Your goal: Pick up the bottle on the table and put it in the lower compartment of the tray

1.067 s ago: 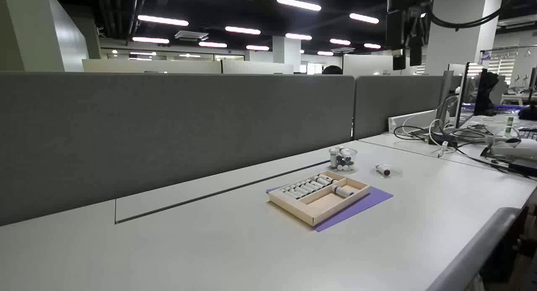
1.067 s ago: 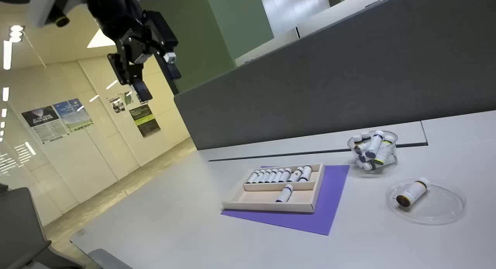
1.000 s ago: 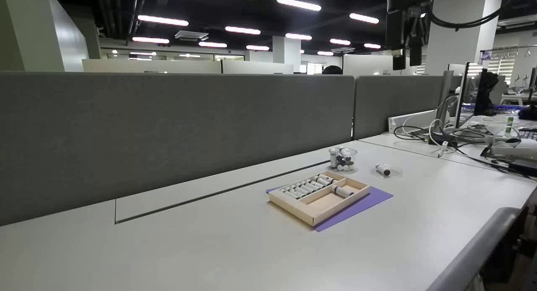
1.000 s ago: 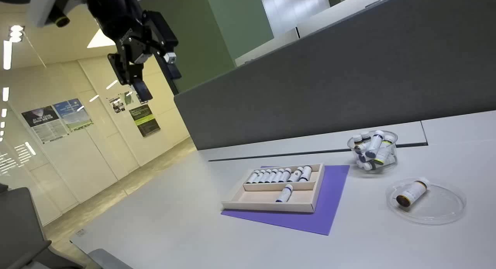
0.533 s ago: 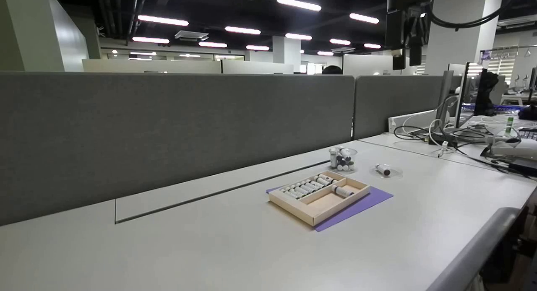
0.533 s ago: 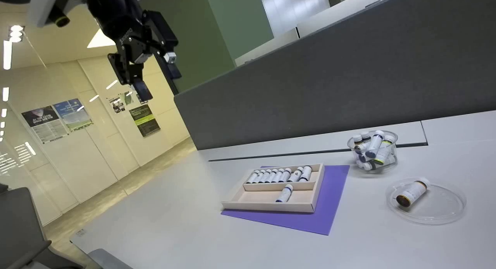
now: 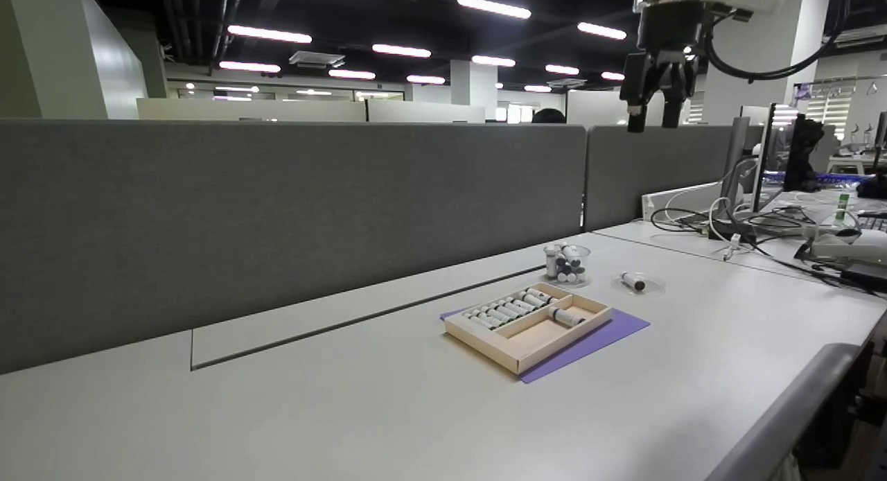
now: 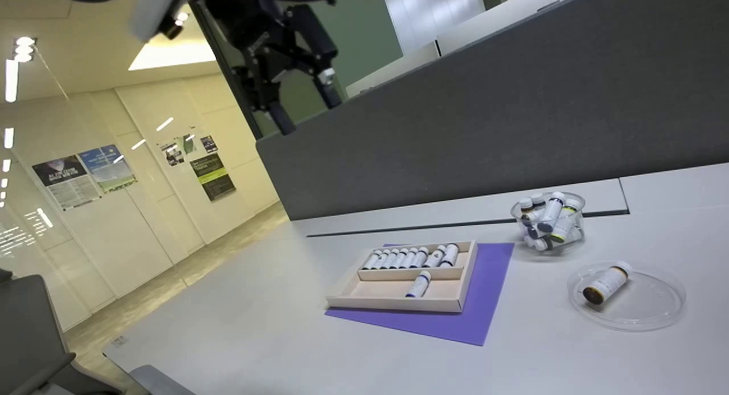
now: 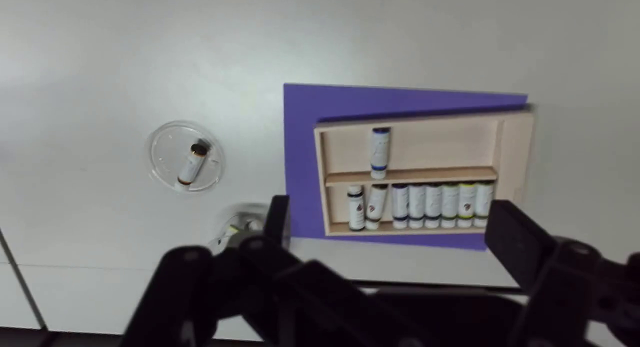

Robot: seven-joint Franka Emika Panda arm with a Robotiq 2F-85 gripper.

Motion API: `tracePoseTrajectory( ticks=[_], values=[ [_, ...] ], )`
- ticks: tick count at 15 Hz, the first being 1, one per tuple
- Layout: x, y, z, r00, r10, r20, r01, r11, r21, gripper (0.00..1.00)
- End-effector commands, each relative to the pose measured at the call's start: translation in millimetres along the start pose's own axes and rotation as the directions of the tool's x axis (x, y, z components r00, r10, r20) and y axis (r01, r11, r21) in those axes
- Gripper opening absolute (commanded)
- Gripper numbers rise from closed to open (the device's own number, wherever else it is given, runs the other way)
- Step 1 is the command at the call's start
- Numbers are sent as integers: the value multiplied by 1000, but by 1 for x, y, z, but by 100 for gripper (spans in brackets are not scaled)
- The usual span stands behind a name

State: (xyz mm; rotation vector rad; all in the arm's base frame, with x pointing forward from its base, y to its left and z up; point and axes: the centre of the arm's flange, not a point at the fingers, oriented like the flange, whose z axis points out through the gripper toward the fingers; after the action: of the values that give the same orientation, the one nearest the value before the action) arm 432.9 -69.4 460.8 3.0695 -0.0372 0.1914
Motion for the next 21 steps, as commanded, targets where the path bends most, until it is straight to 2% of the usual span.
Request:
tracePoseTrajectory(
  ticks=[1,5,8,9,12,18,19,21],
  values=[
    [51,59,47,990,114,-80,-115,993,-3,100],
    [86,137,102,962,254,-102,-259,965,-41,100],
    [109,200,128,914,403,-47,-404,914,-23,100],
    [69,165,122,944,323,-75,-326,945,-30,100],
    [86,194,138,925,376,-55,-378,925,-34,100],
    [92,192,137,926,373,-54,-375,926,-32,100],
    [104,203,142,913,404,-56,-406,913,-31,100],
    [126,223,151,857,508,-87,-510,860,1,100]
  ],
)
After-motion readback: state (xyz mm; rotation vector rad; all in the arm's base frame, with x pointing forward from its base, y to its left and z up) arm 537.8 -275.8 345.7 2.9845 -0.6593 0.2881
